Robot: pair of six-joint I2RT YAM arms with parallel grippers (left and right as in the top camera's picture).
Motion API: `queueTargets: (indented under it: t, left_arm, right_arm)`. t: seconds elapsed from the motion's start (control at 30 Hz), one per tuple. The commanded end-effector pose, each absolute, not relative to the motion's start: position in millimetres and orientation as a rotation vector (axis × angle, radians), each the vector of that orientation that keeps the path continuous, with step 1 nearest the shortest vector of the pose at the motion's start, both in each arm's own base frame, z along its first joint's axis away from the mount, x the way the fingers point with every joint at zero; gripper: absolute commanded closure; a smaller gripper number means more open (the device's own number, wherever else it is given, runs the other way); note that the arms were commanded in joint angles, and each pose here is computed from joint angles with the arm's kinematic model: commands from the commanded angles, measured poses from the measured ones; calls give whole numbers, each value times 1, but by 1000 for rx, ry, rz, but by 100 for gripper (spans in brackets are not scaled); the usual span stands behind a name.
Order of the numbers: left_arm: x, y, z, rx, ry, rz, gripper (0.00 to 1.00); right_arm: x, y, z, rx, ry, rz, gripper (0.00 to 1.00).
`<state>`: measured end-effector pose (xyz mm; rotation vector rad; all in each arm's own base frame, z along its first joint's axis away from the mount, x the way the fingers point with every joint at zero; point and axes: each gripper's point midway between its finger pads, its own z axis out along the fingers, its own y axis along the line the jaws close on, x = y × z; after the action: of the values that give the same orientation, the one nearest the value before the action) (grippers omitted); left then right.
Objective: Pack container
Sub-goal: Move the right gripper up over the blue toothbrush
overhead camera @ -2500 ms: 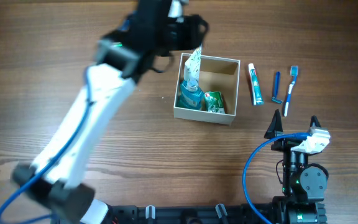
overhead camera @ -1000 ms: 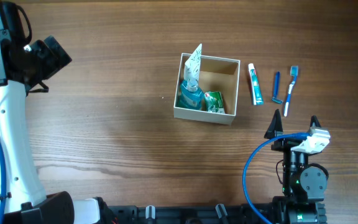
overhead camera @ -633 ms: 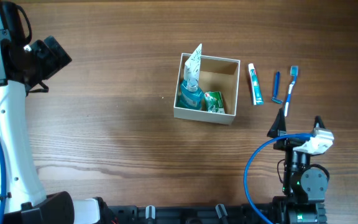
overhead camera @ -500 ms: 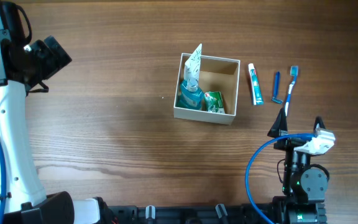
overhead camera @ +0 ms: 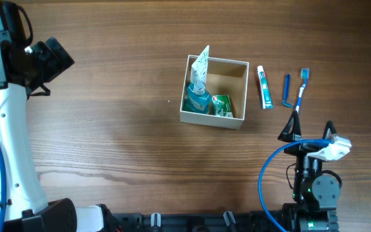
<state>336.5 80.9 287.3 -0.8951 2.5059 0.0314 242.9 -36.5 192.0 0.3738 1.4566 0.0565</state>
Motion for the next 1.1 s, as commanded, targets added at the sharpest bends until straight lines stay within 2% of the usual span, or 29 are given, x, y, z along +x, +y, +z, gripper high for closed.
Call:
queueTargets:
  t: [0.0, 0.13, 0.3, 0.5, 0.57, 0.6, 0.67, 0.9, 1.07]
  left_arm:
    - [337, 83, 285, -900, 2508, 38, 0]
    - [337, 83, 285, -899, 2508, 37, 0]
    - [337, 83, 285, -900, 2508, 38, 0]
    - [337, 83, 285, -900, 2508, 38, 0]
    - [337, 83, 285, -900, 2508, 38, 0]
    - [337, 83, 285, -900, 2508, 38, 0]
    - [337, 83, 285, -900, 2508, 38, 0]
    - [337, 83, 285, -900, 2508, 38, 0]
    - [337, 83, 285, -900, 2508, 38, 1]
  right_arm:
    - [240, -40, 210, 412, 1368, 92, 0]
    - [232, -39, 243, 371, 1237, 91, 0]
    - [221, -22, 290, 108, 1140, -83, 0]
    - [219, -25, 337, 47, 1162, -216, 0]
    - [230, -27, 362, 48, 1222, -228, 0]
    - [248, -27, 371, 35, 1324, -231, 0]
    - [266, -27, 372, 22, 1436, -237, 0]
    - [337, -22, 358, -59, 1936, -225, 0]
    - [372, 3, 337, -167, 2177, -54, 0]
